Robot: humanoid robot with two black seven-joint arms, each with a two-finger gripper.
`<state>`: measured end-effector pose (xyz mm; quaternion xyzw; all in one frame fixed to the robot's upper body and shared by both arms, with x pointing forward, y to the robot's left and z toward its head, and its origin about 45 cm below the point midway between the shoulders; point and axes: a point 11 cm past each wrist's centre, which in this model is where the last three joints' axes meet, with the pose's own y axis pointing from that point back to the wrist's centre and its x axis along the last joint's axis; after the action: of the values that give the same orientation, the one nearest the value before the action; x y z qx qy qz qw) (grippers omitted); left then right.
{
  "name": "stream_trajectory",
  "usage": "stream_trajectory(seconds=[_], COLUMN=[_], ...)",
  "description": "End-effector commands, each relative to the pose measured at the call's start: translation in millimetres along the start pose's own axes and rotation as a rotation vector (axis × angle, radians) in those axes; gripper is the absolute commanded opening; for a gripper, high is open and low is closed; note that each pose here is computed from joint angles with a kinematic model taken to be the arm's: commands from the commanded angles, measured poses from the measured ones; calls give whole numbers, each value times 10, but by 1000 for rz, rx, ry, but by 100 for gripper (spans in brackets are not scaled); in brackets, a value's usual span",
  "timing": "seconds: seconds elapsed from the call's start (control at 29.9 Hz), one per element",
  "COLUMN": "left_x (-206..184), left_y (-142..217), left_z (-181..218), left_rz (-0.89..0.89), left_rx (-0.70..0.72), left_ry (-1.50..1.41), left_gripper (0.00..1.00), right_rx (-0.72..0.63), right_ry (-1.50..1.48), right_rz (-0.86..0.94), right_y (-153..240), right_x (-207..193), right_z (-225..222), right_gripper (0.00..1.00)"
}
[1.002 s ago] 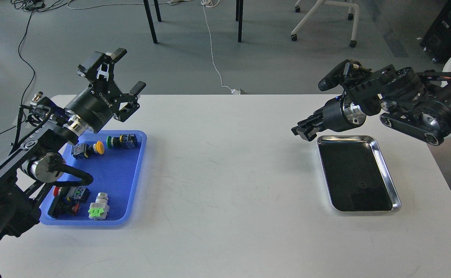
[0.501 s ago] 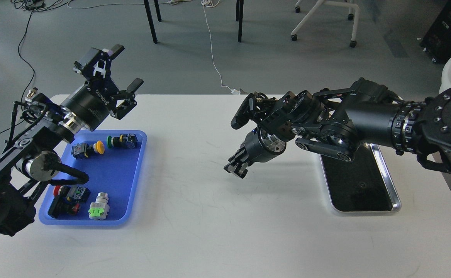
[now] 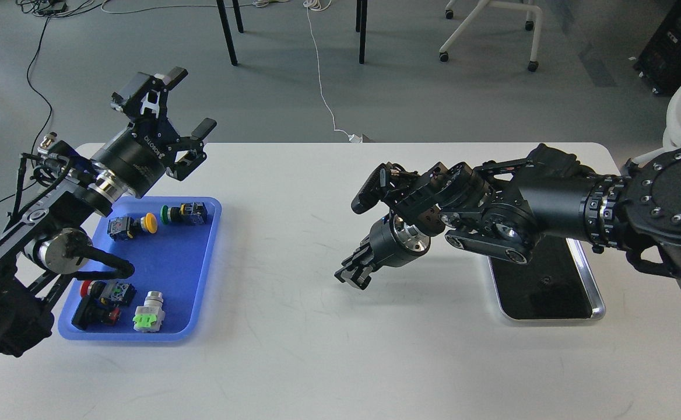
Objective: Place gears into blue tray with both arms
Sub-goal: 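Carry the black gear to the table center and open the right gripper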
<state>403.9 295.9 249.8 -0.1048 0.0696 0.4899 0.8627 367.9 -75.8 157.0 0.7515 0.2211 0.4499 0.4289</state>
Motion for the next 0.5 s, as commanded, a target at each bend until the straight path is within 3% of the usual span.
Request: stream_trajectory(seconds=[0.0, 0.47], left_x=[-1, -6], left_y=[-1, -2], left_z=[1, 3], left_rz=[0, -2], left_rx=[0, -1], left_ry=[0, 0], left_gripper=[98, 99], right_rx=[8, 5], right_ry=[-11, -21], right_rz=[-5, -31], right_y=[-34, -85], right_x=[-53, -194], right_z=[-11, 13], right_gripper=[17, 22])
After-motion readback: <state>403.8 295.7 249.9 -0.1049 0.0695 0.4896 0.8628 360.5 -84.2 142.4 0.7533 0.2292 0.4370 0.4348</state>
